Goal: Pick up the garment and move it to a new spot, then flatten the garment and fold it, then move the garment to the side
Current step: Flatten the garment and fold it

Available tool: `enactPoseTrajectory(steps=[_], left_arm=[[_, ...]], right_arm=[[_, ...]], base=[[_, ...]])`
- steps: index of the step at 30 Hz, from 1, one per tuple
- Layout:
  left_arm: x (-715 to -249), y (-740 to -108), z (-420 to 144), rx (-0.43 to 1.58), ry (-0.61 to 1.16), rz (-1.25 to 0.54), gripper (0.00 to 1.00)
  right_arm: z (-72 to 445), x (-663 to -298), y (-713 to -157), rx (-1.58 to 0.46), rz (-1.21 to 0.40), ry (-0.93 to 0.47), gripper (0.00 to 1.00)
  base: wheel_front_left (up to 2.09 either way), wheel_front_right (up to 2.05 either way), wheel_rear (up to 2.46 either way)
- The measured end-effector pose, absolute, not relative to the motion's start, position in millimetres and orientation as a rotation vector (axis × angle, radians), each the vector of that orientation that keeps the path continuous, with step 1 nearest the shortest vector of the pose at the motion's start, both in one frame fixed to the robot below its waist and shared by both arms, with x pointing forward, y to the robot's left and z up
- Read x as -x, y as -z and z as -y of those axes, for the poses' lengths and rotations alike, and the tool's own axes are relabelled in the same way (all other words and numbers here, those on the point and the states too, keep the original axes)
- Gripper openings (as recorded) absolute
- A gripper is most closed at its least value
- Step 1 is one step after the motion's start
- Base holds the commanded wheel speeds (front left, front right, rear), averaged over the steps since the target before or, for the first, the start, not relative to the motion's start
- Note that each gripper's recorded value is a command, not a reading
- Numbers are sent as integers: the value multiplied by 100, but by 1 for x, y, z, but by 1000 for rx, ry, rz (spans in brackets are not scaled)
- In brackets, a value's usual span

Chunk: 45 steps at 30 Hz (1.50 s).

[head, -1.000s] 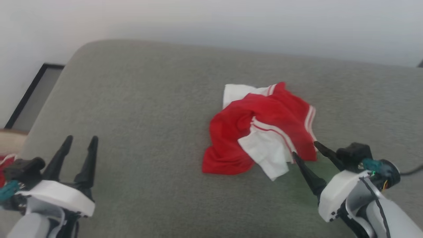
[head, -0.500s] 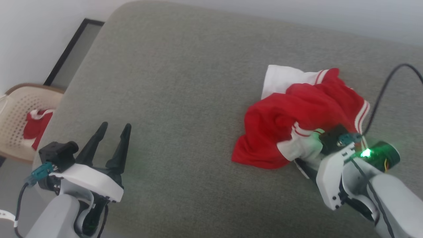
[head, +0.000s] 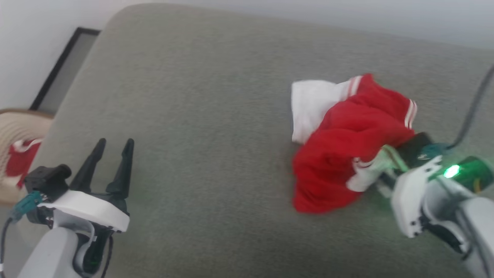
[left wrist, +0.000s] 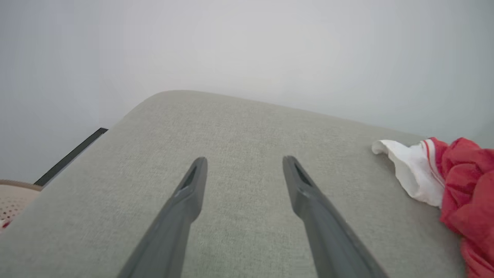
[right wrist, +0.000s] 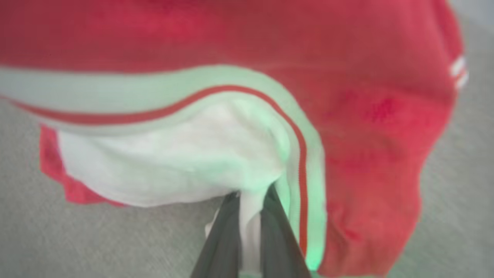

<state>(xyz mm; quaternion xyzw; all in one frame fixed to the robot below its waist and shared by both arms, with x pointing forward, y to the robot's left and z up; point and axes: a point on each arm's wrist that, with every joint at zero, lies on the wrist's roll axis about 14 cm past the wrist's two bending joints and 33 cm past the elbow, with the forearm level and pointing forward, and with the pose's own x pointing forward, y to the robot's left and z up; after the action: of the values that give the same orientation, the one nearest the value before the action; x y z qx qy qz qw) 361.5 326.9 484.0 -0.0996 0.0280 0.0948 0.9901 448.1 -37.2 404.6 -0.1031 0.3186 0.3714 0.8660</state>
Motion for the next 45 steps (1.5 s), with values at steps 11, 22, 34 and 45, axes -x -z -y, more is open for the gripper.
enactPoseTrajectory(steps=[11,22,34,45], left_arm=[[-393,-494,-305,197,-92,-18,100],[-406,-485,-288,198,-42,-48,100],[-429,-503,-266,193,75,-95,100],[-474,-530,-193,115,345,-230,100]], right_arm=[[154,-443,-435,232,-679,-529,0],[193,-430,-389,141,-801,-409,17],[201,-428,-406,131,-763,-379,100],[220,-433,-485,80,-423,-256,100]], base=[[0,0,0],[0,0,0],[0,0,0],[0,0,0]])
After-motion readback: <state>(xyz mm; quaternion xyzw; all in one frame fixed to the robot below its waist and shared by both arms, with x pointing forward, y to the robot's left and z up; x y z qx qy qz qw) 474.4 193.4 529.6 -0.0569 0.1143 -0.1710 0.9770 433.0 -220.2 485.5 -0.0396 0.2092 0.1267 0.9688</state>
